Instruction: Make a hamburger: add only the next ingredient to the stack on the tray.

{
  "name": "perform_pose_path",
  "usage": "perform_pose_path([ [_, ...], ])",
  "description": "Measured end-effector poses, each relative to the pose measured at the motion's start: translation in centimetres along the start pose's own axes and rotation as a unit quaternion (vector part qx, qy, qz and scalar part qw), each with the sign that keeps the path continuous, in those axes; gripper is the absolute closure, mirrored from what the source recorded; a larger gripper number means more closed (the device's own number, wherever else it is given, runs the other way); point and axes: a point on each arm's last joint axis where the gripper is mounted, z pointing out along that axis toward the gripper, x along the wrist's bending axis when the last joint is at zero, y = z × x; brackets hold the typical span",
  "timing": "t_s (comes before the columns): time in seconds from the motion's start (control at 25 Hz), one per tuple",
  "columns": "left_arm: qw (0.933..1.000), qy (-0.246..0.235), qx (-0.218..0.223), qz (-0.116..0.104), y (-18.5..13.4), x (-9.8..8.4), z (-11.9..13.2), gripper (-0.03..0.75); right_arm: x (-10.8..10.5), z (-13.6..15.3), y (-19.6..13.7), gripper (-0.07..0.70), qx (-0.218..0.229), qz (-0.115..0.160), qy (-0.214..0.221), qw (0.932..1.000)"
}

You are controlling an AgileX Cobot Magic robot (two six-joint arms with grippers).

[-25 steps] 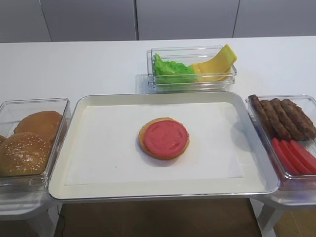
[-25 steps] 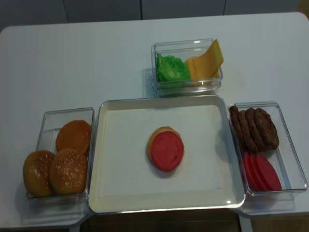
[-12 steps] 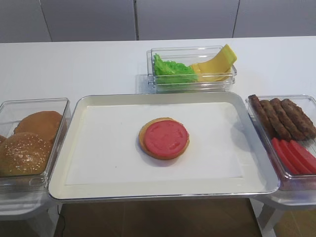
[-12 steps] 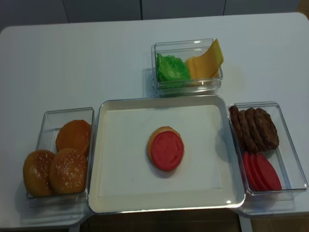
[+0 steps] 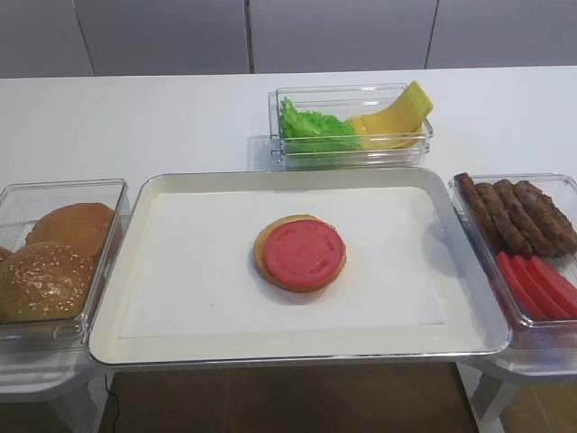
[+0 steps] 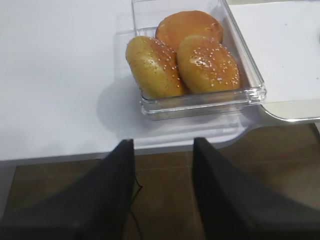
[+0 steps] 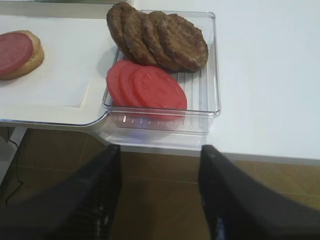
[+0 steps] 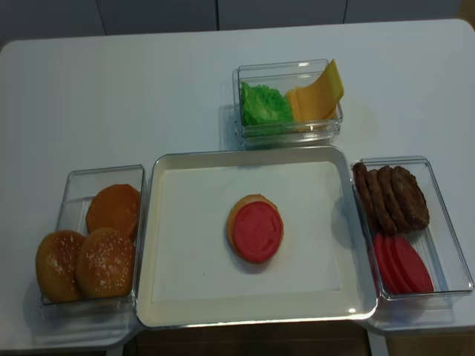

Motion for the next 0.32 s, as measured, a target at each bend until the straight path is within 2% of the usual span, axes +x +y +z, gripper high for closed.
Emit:
perform_pose_path([
  [0.32,1.0,0.0,0.0,0.0,0.0,0.0,0.0,0.425,0.0,0.0,0.0,0.294,0.0,0.0,0.0,1.0],
])
